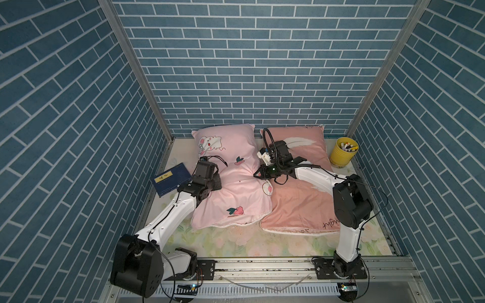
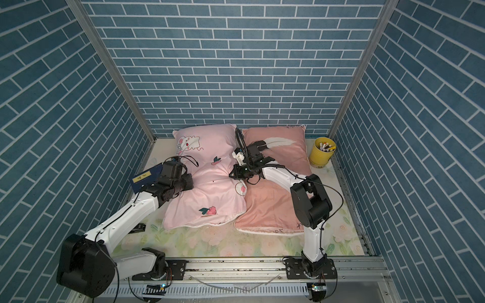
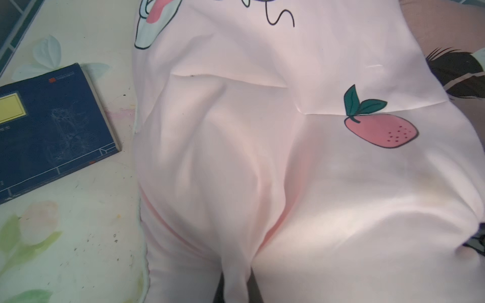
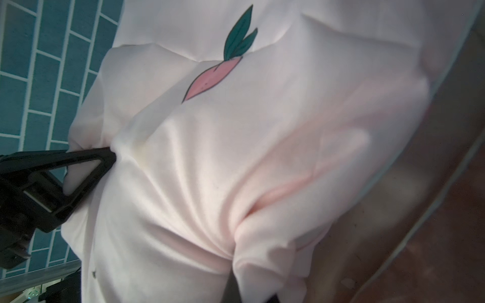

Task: Zip up pillowcases
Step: Place the pillowcase at the center of the board.

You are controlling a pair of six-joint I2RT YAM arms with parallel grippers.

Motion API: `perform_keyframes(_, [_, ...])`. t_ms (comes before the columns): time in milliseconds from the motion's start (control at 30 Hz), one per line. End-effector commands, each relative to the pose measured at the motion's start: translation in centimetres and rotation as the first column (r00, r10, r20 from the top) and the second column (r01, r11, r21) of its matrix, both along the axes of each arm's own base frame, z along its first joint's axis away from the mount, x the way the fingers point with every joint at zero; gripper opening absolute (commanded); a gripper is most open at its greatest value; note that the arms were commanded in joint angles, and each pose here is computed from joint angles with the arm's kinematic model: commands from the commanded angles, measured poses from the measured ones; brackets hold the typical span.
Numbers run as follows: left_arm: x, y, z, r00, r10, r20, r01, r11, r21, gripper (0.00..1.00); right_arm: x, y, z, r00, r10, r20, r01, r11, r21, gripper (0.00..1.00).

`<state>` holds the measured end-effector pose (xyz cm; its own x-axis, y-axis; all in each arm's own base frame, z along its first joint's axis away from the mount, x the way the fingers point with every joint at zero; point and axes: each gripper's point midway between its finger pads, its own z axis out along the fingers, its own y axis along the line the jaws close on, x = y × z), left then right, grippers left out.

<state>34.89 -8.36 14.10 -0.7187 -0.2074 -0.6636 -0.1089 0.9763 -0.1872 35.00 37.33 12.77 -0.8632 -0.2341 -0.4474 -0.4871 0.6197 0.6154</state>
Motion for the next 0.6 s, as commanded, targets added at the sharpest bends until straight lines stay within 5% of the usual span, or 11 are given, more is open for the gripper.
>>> perform_keyframes(0, [2.8,-0.4,0.7,0.995,0.04,0.088,-0.036,0.999,-0.04,0.0,0.7,0.9,-0.1,1.0,-0.018,-0.008,0.018,1.0,0.004,0.0])
perform_keyframes(133, [3.1,0.4,-0.4,0.995,0.08,0.067,-0.081,0.997,0.001,0.04,0.0,-0.2,-0.8,0.998,-0.045,-0.035,0.044,0.999,-0.031,0.0])
perform_keyframes(267, [2.6,1.0,1.6,0.993,0.066,0.094,-0.07,0.997,0.041,0.54,-1.2,-2.1,0.8,0.998,-0.052,-0.032,0.052,0.999,-0.005,0.29])
perform_keyframes(367, [1.9,1.2,4.2,0.993,0.04,0.111,-0.047,0.997,0.059,0.74,-2.4,-3.3,1.9,0.998,-0.038,-0.049,0.04,0.999,0.038,0.52])
perform_keyframes(567, [-0.3,-1.8,9.0,0.981,-0.001,0.194,0.026,0.992,-0.126,0.8,-5.3,-5.1,3.6,0.999,0.006,-0.048,-0.001,0.993,0.119,0.76])
